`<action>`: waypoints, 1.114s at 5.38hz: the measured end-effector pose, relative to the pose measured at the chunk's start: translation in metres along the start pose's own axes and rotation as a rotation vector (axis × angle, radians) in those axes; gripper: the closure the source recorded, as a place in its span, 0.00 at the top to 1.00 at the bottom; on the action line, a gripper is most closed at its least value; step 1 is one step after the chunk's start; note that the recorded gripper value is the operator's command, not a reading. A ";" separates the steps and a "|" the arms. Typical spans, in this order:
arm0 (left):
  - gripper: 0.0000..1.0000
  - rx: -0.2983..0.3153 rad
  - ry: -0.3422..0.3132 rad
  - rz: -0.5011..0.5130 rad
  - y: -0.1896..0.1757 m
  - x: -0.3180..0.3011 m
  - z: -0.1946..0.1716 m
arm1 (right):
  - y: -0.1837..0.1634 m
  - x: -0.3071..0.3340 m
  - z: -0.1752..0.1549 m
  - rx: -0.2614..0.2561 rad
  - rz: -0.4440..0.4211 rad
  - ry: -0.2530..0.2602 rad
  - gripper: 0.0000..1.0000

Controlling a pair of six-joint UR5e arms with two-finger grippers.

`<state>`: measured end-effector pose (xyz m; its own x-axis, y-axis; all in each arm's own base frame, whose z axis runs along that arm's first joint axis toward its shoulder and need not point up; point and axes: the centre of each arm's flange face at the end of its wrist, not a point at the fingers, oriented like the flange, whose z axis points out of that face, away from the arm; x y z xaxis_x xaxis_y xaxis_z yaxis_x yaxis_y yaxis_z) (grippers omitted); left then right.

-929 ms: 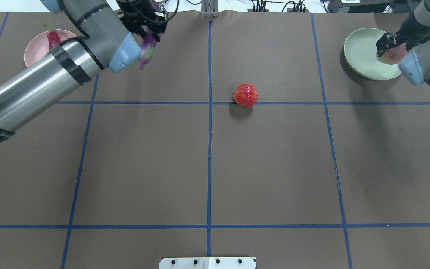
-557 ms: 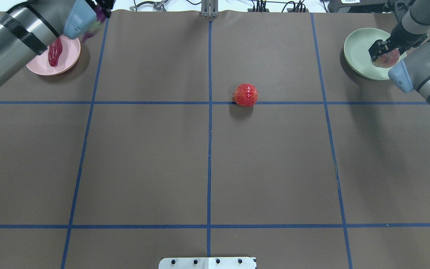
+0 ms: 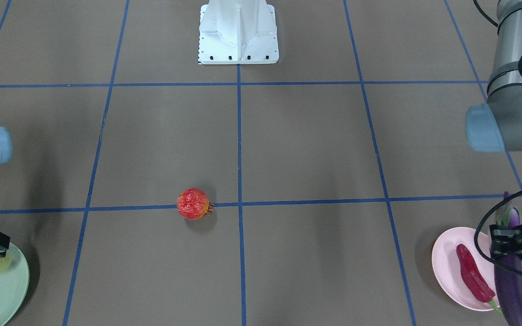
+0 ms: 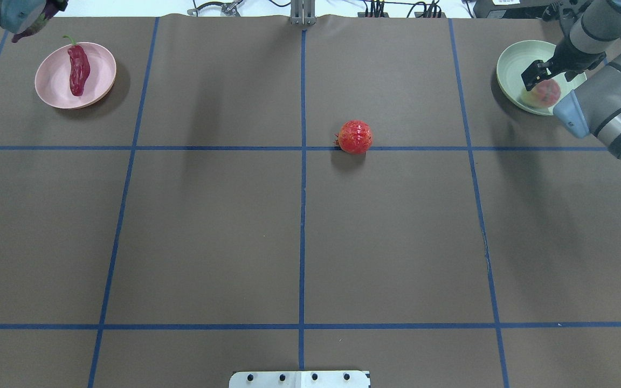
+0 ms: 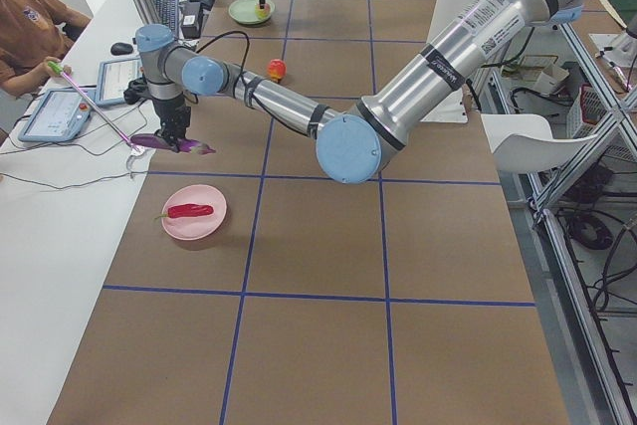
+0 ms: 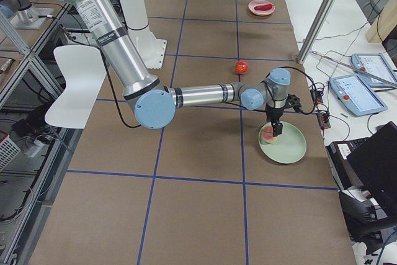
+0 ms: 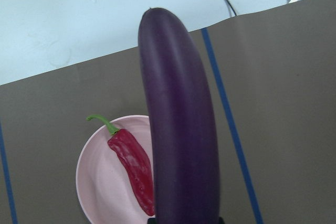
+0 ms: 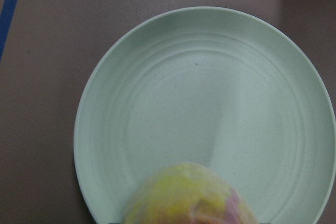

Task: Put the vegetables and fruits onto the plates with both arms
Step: 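Carry eggplant to pink plate with left gripper while right gripper releases peach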

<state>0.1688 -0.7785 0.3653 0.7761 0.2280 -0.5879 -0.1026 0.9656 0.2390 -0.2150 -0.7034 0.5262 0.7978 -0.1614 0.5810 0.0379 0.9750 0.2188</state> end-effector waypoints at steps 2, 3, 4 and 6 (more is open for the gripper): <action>0.00 0.001 -0.034 -0.037 -0.001 -0.013 0.057 | -0.011 -0.021 -0.041 0.032 0.026 -0.103 1.00; 0.00 0.023 -0.089 -0.055 -0.005 -0.005 0.090 | -0.011 -0.032 -0.067 0.041 0.055 -0.174 1.00; 0.00 0.042 -0.128 -0.064 -0.008 0.008 0.118 | -0.010 -0.049 -0.087 0.046 0.103 -0.227 1.00; 0.35 0.053 -0.171 -0.049 -0.001 0.031 0.155 | -0.009 -0.097 -0.103 0.042 0.182 -0.280 1.00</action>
<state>0.2896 -0.7916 0.4664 0.8743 0.1521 -0.4610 -0.0329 0.9660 0.2563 -0.2307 -0.6811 0.3867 0.5925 -0.0268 0.8051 -0.1191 0.9855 0.1205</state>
